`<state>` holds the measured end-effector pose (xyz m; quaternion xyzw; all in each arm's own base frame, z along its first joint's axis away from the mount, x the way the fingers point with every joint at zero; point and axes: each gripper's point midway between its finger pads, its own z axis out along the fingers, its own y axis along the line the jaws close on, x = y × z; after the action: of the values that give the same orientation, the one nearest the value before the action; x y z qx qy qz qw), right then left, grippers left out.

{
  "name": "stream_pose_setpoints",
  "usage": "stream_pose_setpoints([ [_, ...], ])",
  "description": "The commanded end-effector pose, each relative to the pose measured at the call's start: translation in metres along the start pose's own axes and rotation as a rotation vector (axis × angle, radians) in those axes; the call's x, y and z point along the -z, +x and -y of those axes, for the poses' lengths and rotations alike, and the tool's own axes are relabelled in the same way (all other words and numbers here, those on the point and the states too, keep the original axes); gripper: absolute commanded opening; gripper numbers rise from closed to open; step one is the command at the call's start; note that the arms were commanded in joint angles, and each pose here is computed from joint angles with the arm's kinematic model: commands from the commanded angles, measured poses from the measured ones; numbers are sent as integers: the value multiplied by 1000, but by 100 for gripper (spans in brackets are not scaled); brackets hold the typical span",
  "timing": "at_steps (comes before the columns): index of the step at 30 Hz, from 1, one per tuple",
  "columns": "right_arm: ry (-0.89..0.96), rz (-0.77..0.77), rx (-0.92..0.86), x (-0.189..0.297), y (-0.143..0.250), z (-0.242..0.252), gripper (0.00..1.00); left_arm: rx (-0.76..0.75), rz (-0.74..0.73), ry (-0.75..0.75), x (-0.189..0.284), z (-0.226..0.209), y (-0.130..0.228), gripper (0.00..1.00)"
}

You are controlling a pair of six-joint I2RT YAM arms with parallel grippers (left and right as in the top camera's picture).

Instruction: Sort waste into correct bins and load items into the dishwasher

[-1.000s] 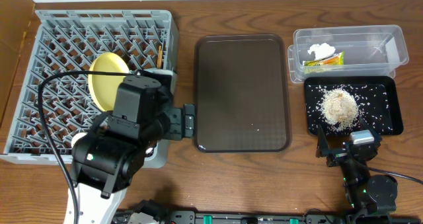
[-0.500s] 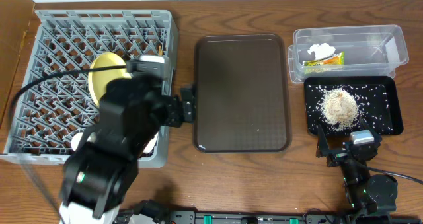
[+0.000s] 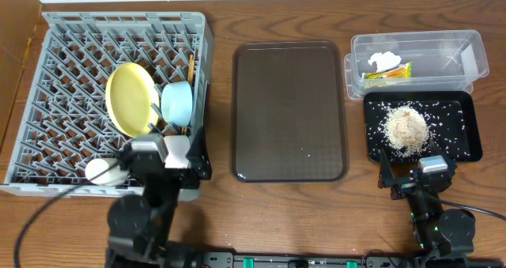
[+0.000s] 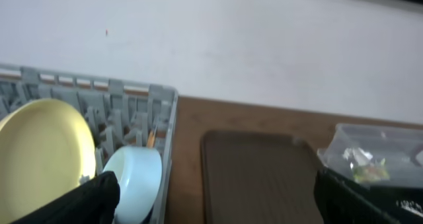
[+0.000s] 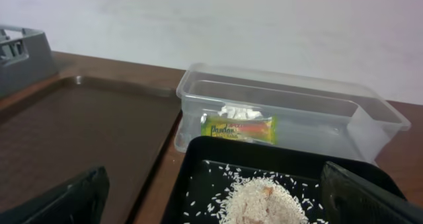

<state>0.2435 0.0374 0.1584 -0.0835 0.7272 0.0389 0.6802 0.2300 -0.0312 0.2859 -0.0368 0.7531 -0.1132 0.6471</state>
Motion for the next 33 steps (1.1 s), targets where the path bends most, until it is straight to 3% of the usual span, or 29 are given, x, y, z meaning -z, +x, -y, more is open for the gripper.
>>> stream_pose_setpoints([
  [1,5,0,-12,0,1,1,99,-24,52,7,1,-7,23,94],
  [9,5,0,-12,0,1,1,99,-26,39,5,-12,-19,81,95],
  [24,5,0,-12,0,1,1,99,-27,-9,-9,-32,-33,141,95],
  [33,5,0,-12,0,1,1,99,-28,-15,-11,-32,-33,142,95],
])
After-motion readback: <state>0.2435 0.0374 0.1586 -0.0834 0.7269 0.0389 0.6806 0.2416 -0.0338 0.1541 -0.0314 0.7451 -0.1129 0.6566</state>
